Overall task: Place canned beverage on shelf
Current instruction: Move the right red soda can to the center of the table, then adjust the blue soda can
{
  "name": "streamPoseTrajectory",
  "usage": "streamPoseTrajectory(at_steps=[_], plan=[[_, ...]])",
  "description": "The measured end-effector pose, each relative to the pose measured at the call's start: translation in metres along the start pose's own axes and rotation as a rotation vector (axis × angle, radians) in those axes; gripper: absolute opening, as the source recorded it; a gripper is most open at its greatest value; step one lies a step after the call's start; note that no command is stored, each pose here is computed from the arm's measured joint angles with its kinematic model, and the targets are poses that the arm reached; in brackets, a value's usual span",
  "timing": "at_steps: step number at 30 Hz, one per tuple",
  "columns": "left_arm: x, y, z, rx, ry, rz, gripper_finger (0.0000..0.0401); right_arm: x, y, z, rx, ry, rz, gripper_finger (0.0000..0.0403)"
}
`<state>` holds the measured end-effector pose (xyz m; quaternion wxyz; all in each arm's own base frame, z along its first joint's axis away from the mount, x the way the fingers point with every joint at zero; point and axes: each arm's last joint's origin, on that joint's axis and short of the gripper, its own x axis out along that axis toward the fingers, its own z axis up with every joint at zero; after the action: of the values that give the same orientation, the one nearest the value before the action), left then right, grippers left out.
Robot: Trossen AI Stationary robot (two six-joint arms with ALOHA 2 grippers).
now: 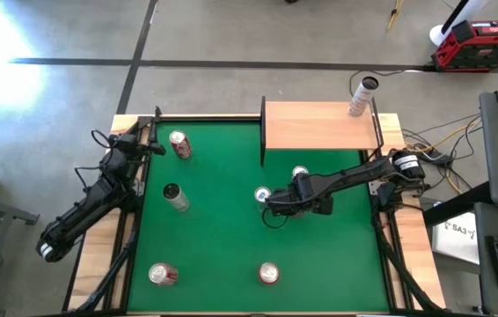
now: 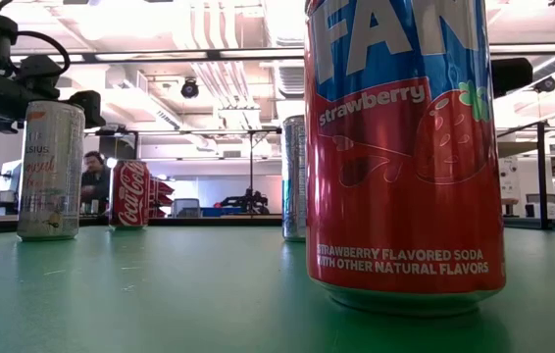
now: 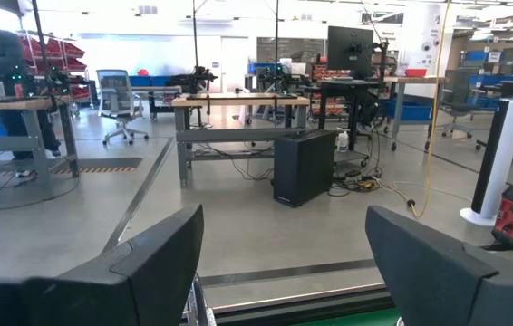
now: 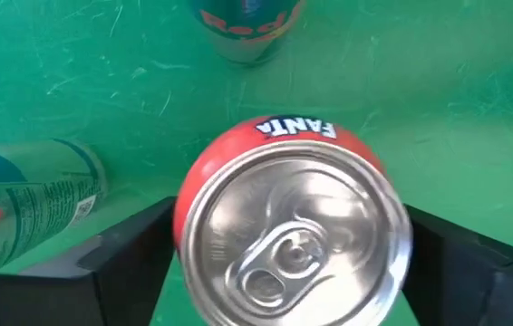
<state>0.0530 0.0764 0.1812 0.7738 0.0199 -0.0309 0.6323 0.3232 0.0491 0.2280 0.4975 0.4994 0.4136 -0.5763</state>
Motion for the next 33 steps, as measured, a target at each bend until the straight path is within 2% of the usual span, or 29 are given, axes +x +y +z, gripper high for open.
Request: streamPoseTrajectory(at_steps=[3, 8, 17, 21, 26, 29, 33], plan=[[0.0, 0.0, 0.0, 0.0, 0.0, 0.0, 0.0293, -0.003, -0.002, 0.002, 0.003, -0.008, -0.022, 0.0376], [0.0, 0.0, 0.0, 0.0, 0.0, 0.0, 0.0293, -0.011, 0.0, 0.002, -0.003, -0.005, -0.018, 0.038], [0.0, 0.0, 0.0, 0.0, 0.0, 0.0, 0.0293, -0.06, 0.0, -0.015, -0.141, 0.013, 0.068, 0.0382], [0.0, 0.0, 0.0, 0.0, 0.0, 0.0, 0.0293, -0.087, -0.003, -0.023, -0.273, -0.047, 0.15, 0.0382], [0.0, 0.0, 0.0, 0.0, 0.0, 0.0, 0.0293, -0.11, -0.001, -0.039, -0.551, -0.31, 0.288, 0.0382], [0.0, 0.0, 0.0, 0.0, 0.0, 0.0, 0.0293, -0.109, 0.005, -0.051, -0.689, -0.438, 0.32, 0.0382], [0.0, 0.0, 0.0, 0.0, 0.0, 0.0, 0.0293, -0.097, 0.018, -0.061, -0.786, -0.491, 0.313, 0.0382]])
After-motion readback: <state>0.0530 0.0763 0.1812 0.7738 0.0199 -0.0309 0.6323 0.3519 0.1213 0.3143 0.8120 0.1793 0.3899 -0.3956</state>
